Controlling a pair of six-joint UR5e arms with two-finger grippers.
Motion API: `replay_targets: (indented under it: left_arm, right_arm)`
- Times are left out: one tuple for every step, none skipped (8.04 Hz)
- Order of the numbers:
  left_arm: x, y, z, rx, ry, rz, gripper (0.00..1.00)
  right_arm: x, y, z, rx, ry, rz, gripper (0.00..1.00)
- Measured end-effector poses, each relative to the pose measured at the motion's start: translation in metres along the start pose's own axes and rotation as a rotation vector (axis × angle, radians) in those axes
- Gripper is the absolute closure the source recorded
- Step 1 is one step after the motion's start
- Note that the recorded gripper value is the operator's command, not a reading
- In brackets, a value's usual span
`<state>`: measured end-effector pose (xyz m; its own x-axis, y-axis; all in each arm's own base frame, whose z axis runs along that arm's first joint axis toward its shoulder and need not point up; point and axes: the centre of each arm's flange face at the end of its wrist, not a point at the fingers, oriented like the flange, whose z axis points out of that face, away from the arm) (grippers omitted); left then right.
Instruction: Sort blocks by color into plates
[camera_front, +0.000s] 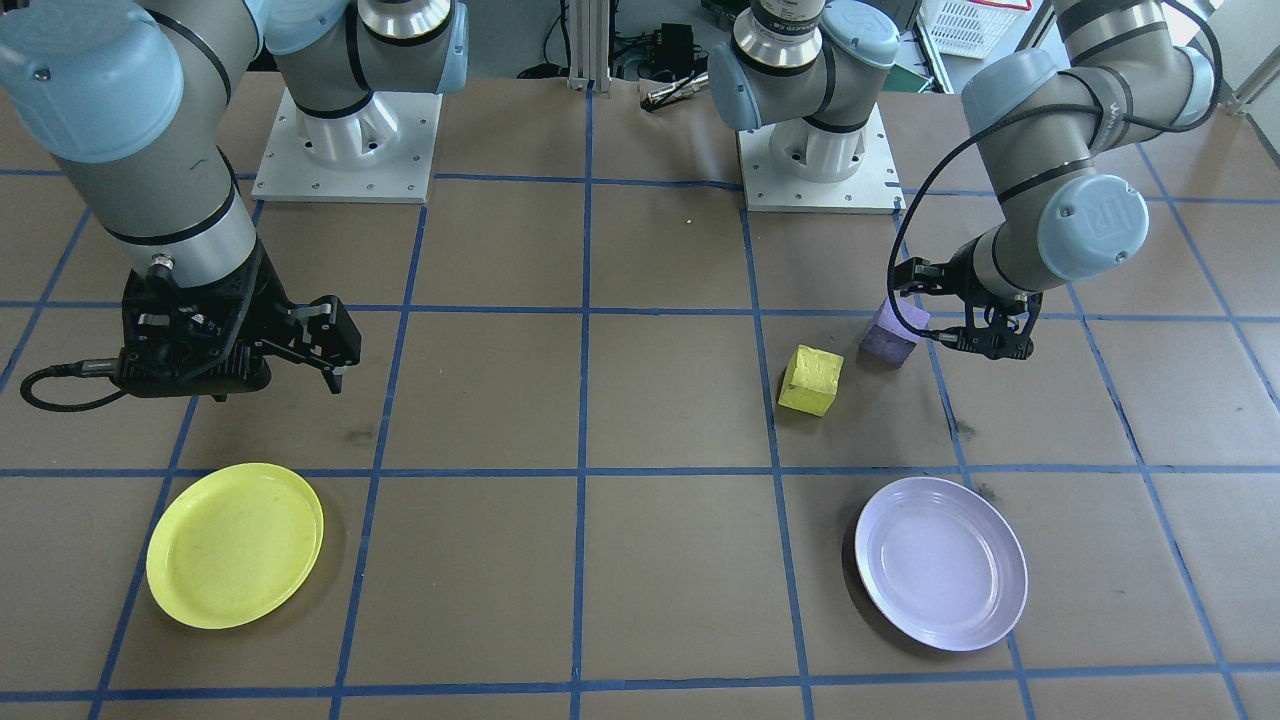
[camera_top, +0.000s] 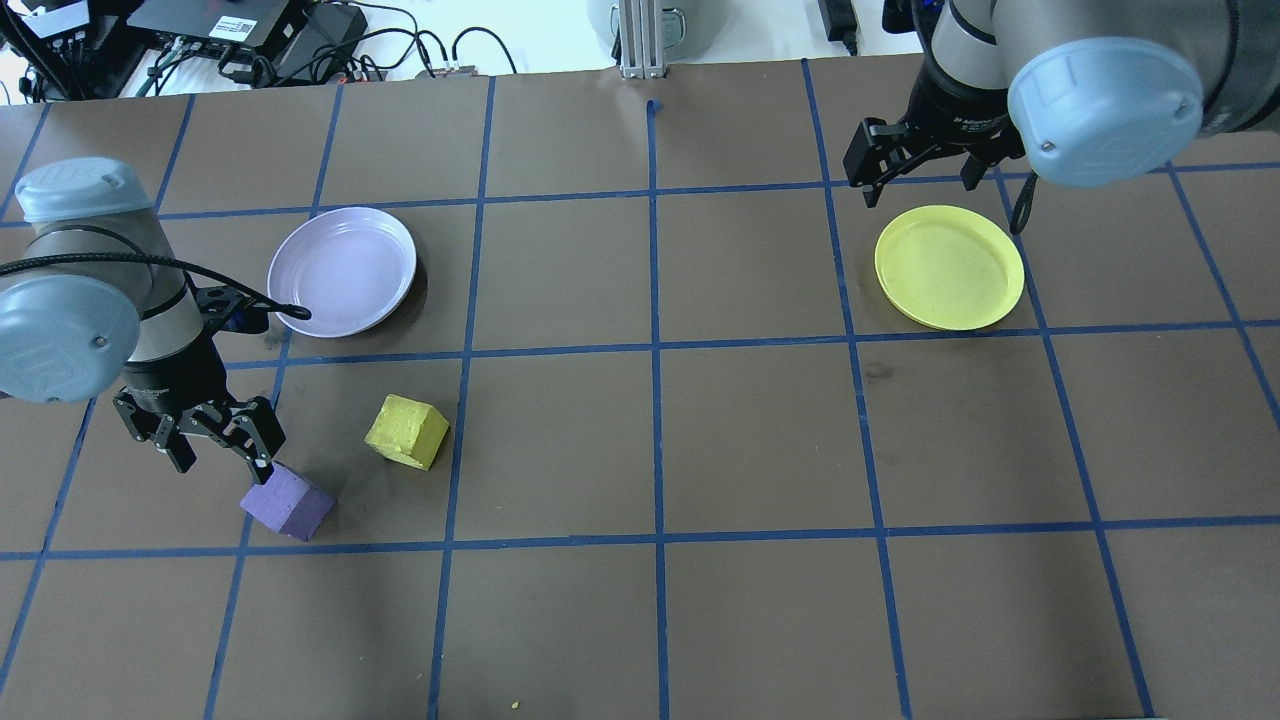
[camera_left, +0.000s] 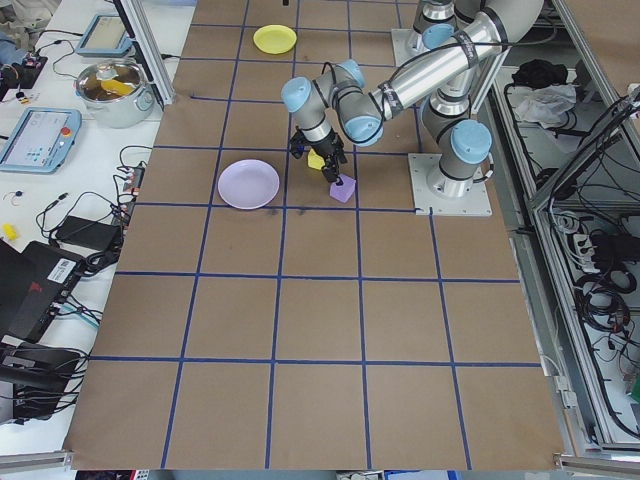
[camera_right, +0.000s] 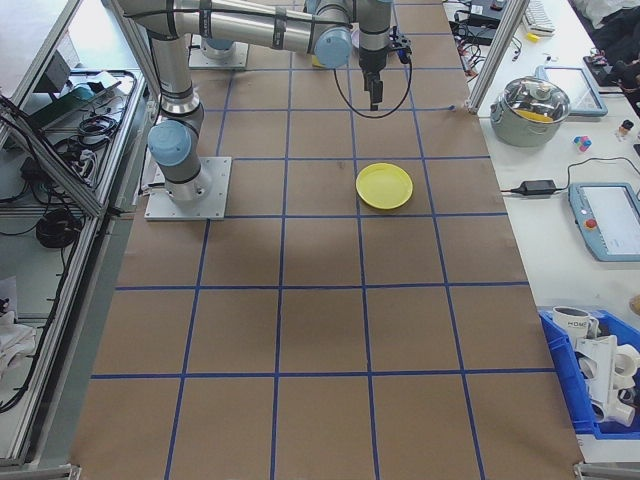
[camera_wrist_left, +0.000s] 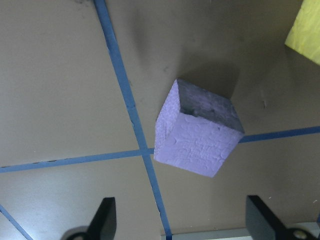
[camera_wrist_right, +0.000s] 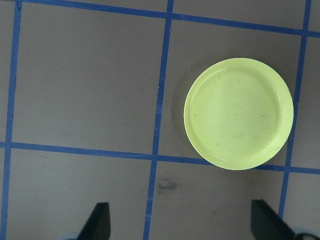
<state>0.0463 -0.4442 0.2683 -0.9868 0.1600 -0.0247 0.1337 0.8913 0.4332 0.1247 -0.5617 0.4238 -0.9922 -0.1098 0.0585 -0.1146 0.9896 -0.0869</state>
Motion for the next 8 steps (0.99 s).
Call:
replay_targets:
  left_arm:
    - [-0.002, -0.004, 0.005, -0.012, -0.005, 0.005, 0.0]
    - [-0.004, -0.007, 0.01, -0.033, -0.022, 0.013, 0.0]
    - [-0.006, -0.01, 0.016, -0.058, -0.041, 0.023, 0.0]
    - [-0.005, -0.013, 0.024, -0.081, -0.045, 0.032, 0.0]
    - [-0.002, -0.015, 0.033, -0.09, -0.023, 0.038, 0.0]
    - [0.004, -0.017, 0.04, -0.088, 0.016, 0.042, 0.02]
    - [0.007, -0.019, 0.045, -0.086, 0.041, 0.045, 0.03]
    - [0.008, -0.021, 0.049, -0.084, 0.052, 0.049, 0.03]
  right_arm:
    - [0.0, 0.0, 0.0, 0.0, 0.0, 0.0, 0.0]
    - [0.0, 0.0, 0.0, -0.002, 0.0, -0.001, 0.0]
    - [0.0, 0.001, 0.0, -0.006, 0.0, -0.002, 0.0]
    - [0.0, 0.001, 0.001, -0.009, 0.0, -0.002, 0.0]
    - [0.0, 0.002, 0.001, -0.011, 0.0, -0.002, 0.0]
    - [0.0, 0.002, 0.002, -0.013, 0.0, -0.002, 0.0]
    - [0.0, 0.002, 0.002, -0.012, 0.0, -0.002, 0.0]
    - [0.0, 0.001, 0.002, -0.011, 0.001, -0.002, 0.0]
